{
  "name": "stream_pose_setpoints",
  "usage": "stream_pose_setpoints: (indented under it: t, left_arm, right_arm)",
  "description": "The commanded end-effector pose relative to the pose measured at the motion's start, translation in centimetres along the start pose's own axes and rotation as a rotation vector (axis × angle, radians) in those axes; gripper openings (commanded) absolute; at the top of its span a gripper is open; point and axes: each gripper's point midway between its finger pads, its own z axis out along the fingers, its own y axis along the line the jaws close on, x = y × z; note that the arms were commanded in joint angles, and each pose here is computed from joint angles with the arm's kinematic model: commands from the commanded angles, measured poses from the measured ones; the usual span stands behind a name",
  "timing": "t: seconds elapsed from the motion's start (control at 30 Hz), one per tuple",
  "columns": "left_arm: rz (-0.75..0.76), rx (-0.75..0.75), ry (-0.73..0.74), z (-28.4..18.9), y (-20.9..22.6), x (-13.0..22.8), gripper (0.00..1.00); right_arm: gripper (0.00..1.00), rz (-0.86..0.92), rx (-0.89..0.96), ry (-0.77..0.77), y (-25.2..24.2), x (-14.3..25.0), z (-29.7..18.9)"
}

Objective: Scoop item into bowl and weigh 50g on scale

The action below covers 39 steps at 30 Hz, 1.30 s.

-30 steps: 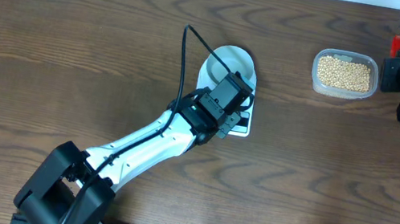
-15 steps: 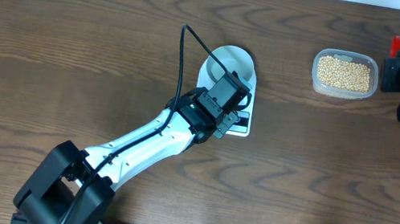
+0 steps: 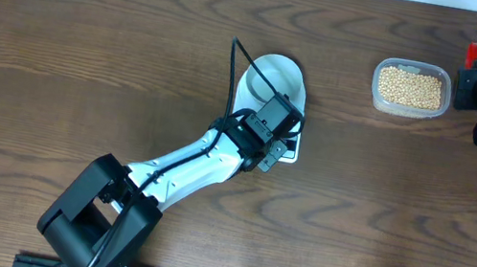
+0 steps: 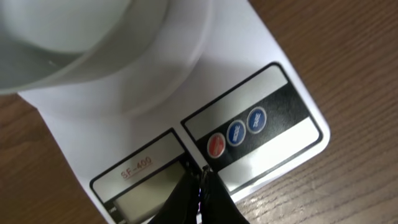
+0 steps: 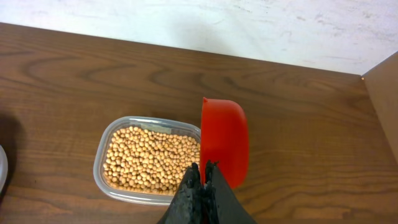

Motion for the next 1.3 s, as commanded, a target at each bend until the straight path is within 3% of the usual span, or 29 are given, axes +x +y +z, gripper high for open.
stream_pose_setpoints:
  t: [0.0,1.27]
  left_arm:
    - [0.002,0.008,0.029,0.9,-0.3,1.0,0.07]
    - [0.005,0.008,0.031,3.9,-0.7,1.2,0.07]
  right_arm:
    - [0.01,-0.01,0.001,-0.013,-0.3,-0.6,-0.1]
    - [0.01,-0.009,0.0,-0.009,-0.2,-0.5,-0.1]
